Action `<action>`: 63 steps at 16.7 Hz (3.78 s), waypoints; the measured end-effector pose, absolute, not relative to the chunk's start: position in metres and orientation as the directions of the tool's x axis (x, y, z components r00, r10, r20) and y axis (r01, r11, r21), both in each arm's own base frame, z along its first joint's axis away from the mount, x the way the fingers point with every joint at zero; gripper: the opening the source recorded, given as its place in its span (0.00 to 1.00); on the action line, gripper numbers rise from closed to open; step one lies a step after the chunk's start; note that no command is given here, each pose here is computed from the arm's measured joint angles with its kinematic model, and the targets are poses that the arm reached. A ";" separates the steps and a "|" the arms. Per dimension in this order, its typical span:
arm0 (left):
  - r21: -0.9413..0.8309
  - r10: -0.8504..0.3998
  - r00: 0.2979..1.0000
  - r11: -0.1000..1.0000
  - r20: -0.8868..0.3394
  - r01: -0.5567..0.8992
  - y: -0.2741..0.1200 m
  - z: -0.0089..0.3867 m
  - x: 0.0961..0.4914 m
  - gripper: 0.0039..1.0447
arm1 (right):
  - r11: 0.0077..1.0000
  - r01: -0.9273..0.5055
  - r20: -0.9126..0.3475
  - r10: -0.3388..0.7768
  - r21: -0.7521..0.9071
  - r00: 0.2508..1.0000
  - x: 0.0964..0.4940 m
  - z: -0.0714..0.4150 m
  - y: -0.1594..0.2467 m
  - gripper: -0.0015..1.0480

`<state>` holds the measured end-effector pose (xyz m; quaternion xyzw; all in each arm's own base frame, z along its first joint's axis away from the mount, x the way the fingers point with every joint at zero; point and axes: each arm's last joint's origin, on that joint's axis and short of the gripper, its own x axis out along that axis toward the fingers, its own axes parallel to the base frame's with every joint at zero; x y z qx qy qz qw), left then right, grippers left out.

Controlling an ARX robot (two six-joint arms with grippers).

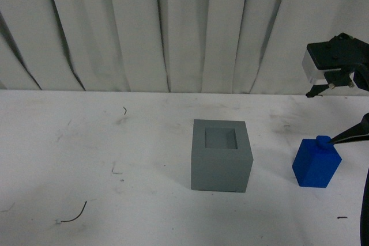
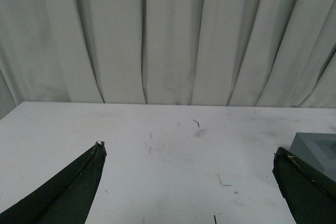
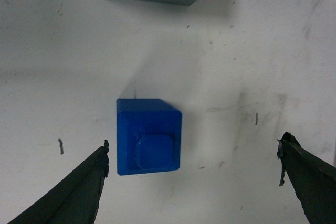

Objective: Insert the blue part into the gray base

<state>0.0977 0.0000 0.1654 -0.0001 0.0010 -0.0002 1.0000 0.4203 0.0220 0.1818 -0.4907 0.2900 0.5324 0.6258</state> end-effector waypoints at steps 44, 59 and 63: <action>0.000 0.000 1.000 1.000 -0.002 0.000 0.000 0.165 0.098 0.94 | -0.030 -0.986 -0.943 0.299 -0.165 0.148 0.404 0.223 0.025 0.45; 0.000 0.000 1.000 1.000 -0.002 0.000 0.000 0.165 0.098 0.94 | -0.096 -0.989 -0.949 0.304 -0.115 0.081 0.429 0.212 0.155 0.45; 0.000 0.000 1.000 1.000 -0.002 0.000 0.000 0.165 0.098 0.94 | -0.092 -0.987 -0.948 0.302 -0.133 0.099 0.433 0.217 0.159 0.45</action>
